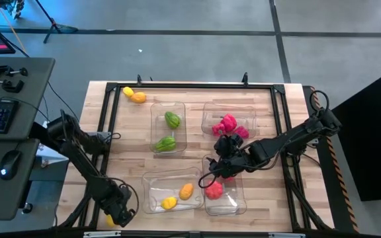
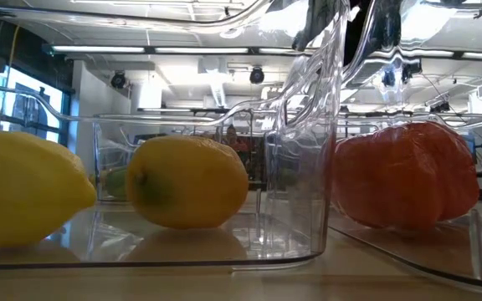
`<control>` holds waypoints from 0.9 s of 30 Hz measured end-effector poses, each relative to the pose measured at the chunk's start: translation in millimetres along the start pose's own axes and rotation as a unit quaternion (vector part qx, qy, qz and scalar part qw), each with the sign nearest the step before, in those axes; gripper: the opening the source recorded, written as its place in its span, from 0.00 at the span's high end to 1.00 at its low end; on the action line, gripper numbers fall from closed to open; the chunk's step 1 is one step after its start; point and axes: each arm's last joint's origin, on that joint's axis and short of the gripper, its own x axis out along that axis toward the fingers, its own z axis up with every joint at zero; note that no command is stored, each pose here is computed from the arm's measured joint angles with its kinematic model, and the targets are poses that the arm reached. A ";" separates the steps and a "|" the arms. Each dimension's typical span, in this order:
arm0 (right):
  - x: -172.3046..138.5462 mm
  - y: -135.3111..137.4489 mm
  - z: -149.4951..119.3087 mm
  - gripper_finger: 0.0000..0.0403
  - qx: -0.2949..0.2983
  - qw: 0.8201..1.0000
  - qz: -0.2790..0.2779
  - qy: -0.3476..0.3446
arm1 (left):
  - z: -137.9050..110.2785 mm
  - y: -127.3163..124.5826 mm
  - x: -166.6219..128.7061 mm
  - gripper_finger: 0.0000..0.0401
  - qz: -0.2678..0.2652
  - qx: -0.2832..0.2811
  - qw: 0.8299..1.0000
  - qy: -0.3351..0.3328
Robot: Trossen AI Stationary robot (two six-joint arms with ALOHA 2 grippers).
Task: Sort produce into baskets
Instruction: Put the bottom left yellow lemon into the bottom left transparent bin
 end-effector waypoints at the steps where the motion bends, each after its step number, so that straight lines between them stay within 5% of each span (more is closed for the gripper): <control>1: 0.0 0.0 0.0 0.07 -0.003 1.000 0.000 0.000 | -0.4 0.3 1.9 0.28 0.003 -0.003 1.000 -0.001; 15: 0.0 0.2 -0.3 0.07 -0.017 1.000 0.001 0.002 | 4.8 -6.6 21.5 0.30 0.006 0.003 1.000 -0.007; 23: -0.1 -0.4 -0.7 0.07 -0.019 1.000 0.000 0.005 | 0.5 -7.5 8.6 0.67 -0.024 0.053 0.998 -0.009; 27: -0.9 -0.5 -1.3 0.07 -0.020 1.000 0.011 0.019 | -9.1 -2.6 -23.8 0.70 -0.091 0.079 0.992 -0.047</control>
